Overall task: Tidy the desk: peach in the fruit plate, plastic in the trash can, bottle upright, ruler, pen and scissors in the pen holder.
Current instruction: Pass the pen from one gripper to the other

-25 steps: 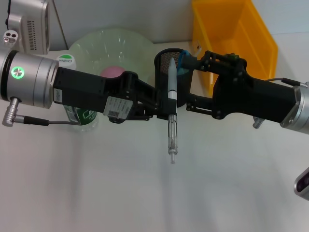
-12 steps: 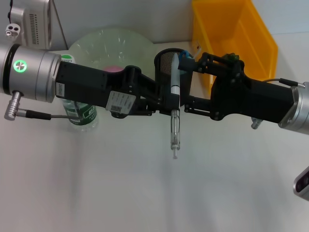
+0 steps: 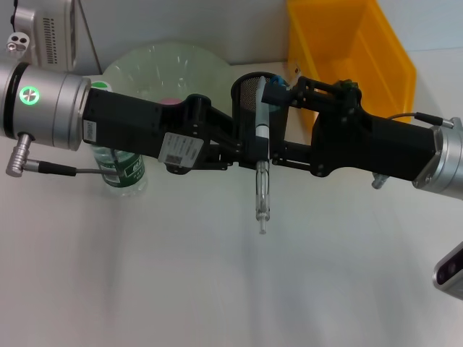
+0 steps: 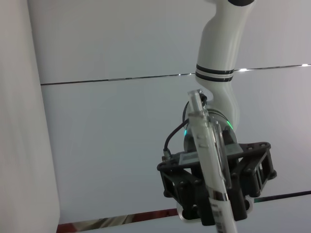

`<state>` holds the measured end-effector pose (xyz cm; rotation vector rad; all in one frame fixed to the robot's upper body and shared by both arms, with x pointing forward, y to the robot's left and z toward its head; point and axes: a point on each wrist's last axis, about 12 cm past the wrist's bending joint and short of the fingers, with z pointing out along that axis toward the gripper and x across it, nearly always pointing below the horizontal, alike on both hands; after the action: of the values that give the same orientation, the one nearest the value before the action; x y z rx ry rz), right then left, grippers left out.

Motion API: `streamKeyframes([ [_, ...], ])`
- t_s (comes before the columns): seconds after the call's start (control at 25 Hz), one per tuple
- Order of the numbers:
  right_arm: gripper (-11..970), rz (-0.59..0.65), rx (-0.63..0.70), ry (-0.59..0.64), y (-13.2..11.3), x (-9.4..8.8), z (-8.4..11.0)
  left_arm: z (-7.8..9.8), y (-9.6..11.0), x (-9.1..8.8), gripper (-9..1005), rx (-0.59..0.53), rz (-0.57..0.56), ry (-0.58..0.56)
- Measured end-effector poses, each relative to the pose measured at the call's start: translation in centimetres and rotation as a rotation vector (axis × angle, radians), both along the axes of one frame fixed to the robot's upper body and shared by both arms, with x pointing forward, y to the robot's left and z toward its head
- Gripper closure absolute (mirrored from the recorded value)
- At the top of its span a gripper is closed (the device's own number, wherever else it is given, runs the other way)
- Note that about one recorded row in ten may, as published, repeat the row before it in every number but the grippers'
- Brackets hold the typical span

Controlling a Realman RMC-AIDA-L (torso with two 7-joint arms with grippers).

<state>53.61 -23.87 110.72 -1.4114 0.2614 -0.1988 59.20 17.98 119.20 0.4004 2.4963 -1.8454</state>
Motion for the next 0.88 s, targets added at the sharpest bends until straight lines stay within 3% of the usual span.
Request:
streamKeyframes([
  [0.88, 266, 0.014, -0.002, -0.051, 0.05, -0.16, 0.14, -0.09, -0.11, 0.04, 864, 0.002, 0.011, 0.031],
])
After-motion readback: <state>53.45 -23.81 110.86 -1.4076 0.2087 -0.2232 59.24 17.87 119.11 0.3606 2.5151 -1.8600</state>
